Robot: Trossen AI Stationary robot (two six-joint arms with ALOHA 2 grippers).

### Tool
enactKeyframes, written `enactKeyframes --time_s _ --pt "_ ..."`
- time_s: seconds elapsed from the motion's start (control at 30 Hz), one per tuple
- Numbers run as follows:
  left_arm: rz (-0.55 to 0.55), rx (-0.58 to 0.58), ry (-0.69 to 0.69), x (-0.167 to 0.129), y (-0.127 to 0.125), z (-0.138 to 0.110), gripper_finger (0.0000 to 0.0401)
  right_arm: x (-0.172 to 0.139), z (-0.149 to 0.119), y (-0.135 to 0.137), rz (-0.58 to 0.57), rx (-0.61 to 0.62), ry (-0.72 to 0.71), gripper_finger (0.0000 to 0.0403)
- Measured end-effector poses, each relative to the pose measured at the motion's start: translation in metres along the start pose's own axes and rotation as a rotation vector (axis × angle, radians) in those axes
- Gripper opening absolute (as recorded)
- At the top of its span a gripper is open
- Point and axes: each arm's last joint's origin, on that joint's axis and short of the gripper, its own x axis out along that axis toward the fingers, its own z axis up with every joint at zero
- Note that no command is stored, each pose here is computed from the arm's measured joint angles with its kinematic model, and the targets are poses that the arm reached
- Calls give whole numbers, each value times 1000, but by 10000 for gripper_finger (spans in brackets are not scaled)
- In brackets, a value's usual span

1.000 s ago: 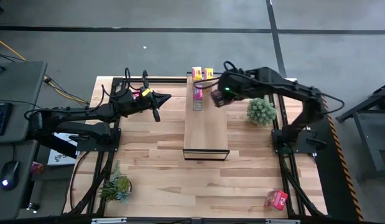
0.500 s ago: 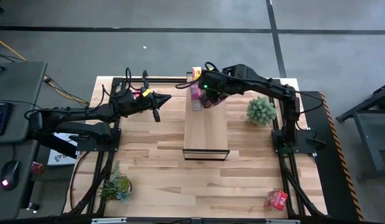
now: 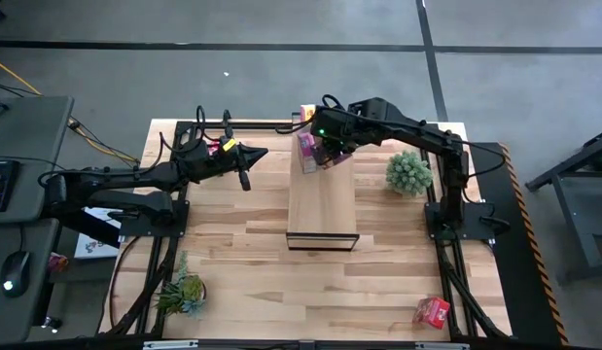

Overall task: Stack cereal on shelf
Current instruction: Put the purple cereal box on the shelf

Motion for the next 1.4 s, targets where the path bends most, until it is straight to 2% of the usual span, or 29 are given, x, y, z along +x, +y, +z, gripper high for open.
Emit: enactKeyframes --time_s 0.4,0.67,1.1,1.4 --pt "0 -9 4 0 0 0 0 1 1 -1 -13 2 -11 142" --pt "0 -14 4 0 0 0 0 22 -1 -4 -62 -21 52 144" --pt "-3 3 3 0 0 0 0 30 -1 -4 -82 -41 59 245" --pt "-3 7 2 0 0 0 0 29 7 2 -20 -163 -40 259"
